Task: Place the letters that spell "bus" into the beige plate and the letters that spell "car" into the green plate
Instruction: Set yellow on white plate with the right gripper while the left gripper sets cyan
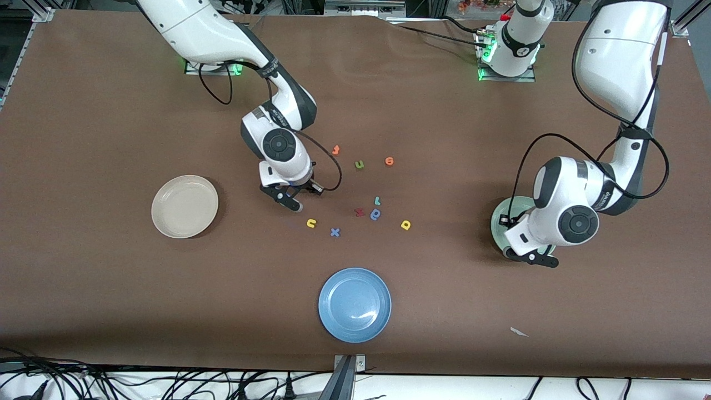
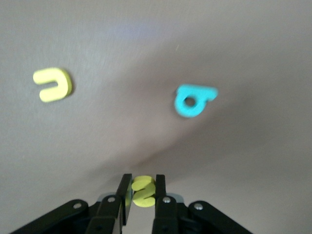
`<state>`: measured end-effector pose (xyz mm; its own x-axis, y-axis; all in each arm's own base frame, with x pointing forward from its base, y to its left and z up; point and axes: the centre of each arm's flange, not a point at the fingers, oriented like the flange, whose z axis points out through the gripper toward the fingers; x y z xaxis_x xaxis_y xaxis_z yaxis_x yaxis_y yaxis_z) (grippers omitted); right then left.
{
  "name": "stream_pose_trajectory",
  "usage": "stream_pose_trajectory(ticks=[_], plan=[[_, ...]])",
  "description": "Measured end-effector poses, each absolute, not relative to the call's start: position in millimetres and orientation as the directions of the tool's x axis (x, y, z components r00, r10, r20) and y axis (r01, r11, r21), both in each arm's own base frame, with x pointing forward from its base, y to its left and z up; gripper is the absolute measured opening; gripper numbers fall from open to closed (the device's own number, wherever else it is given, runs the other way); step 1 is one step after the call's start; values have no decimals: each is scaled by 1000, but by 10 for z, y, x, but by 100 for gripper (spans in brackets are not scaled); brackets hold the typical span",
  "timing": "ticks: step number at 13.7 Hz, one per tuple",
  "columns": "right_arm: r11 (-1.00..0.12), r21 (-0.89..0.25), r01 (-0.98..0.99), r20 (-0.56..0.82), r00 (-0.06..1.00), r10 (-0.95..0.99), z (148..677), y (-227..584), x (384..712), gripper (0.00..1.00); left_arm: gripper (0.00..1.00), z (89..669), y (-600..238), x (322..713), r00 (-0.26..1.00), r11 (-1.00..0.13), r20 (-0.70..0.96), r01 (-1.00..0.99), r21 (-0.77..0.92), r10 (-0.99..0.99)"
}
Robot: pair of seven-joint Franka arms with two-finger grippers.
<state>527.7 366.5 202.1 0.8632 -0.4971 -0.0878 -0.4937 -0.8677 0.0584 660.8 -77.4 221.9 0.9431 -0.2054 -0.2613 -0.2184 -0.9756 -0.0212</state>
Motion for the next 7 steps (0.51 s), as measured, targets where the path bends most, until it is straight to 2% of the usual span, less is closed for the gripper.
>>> stream_pose_trajectory(ticks=[3, 4, 7], plan=[[-911, 112, -396, -110, 907, -407, 2341, 3166, 5543, 23, 29, 1900, -721, 6614, 942, -975, -260, -224, -13, -213], [-924, 131, -358, -117, 920, -373, 2433, 2937, 5633, 23, 32, 1848, -703, 6615, 942, -975, -260, -222, -12, -211], [-954, 158, -253, -128, 953, -274, 2578, 2309, 5808, 23, 59, 1912, -774, 6645, 943, -973, -248, -232, -7, -223]])
